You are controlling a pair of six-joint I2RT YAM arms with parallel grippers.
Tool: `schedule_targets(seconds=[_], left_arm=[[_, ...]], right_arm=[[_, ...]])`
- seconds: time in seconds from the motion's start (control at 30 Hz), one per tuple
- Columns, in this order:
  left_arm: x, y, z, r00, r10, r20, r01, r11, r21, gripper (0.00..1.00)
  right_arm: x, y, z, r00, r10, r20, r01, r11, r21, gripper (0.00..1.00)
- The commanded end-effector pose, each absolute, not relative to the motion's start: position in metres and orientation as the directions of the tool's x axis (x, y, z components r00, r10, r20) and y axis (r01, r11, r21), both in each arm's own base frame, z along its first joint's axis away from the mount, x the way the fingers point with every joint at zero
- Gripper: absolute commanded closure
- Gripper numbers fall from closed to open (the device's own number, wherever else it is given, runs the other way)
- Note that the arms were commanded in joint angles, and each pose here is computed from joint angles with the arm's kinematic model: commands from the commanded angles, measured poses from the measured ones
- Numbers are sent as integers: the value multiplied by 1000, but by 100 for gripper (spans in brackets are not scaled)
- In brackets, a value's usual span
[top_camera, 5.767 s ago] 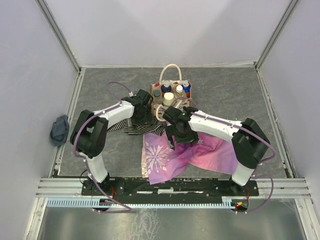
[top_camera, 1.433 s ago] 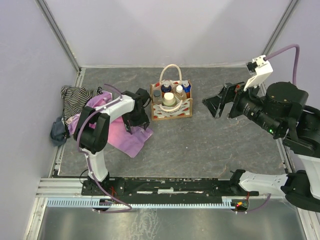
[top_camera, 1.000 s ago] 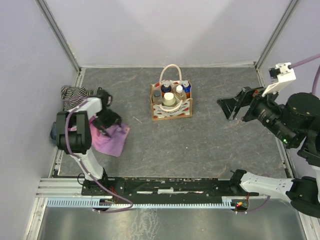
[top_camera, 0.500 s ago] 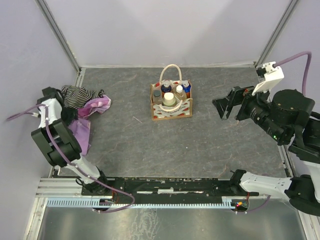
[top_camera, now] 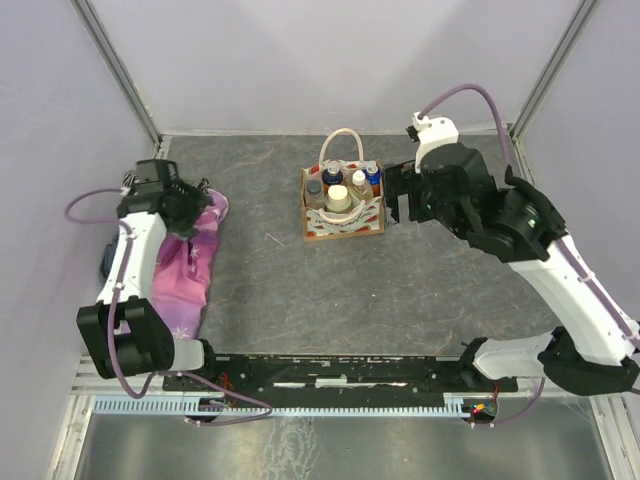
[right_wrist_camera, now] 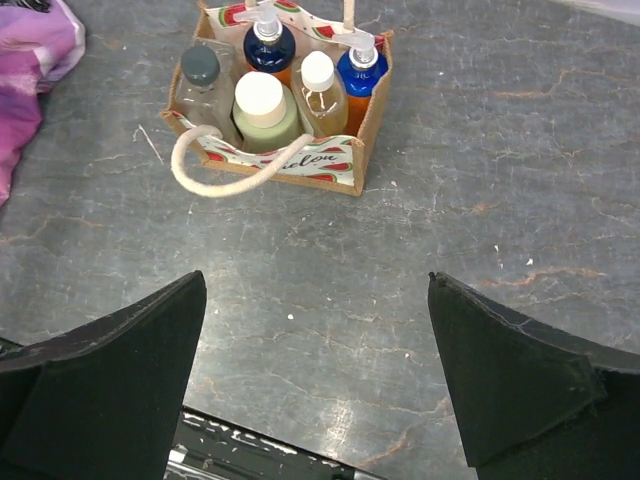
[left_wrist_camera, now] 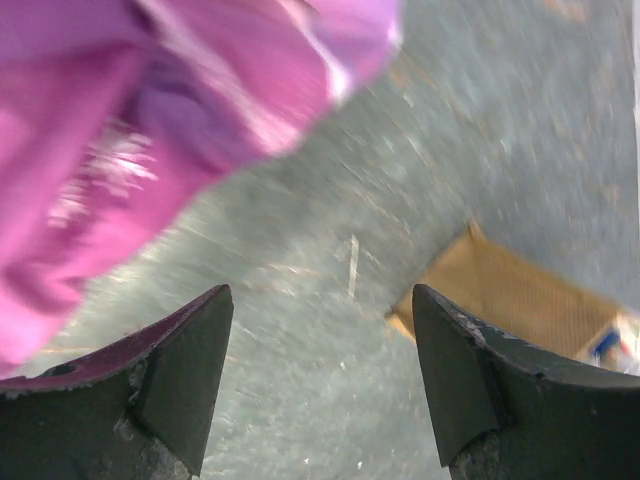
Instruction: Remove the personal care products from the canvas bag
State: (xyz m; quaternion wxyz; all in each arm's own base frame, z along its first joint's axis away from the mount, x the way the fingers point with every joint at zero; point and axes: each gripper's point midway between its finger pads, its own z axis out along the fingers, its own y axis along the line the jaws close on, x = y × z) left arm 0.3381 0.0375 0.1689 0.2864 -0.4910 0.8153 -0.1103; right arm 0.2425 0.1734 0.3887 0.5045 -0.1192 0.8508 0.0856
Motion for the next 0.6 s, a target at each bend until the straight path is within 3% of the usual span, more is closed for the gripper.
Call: schedule_targets(seconds=[0.0,0.23,0.57], left_arm=[[364,-38,195,-477,-810,-342,-552,579,-600,20],[370,-120,219,-659,-625,-418,-332,741,-583,20],[365,-144,220,-710,-544,-446,-260,792,-552,19]], right_arm=[[258,186,386,-479,-121,-869,-316,948,43,0],[302,220,358,-566,-173,-806,-369,927,61,0],[397,242,284,-617,-247,-747,-346,938,-25,0]])
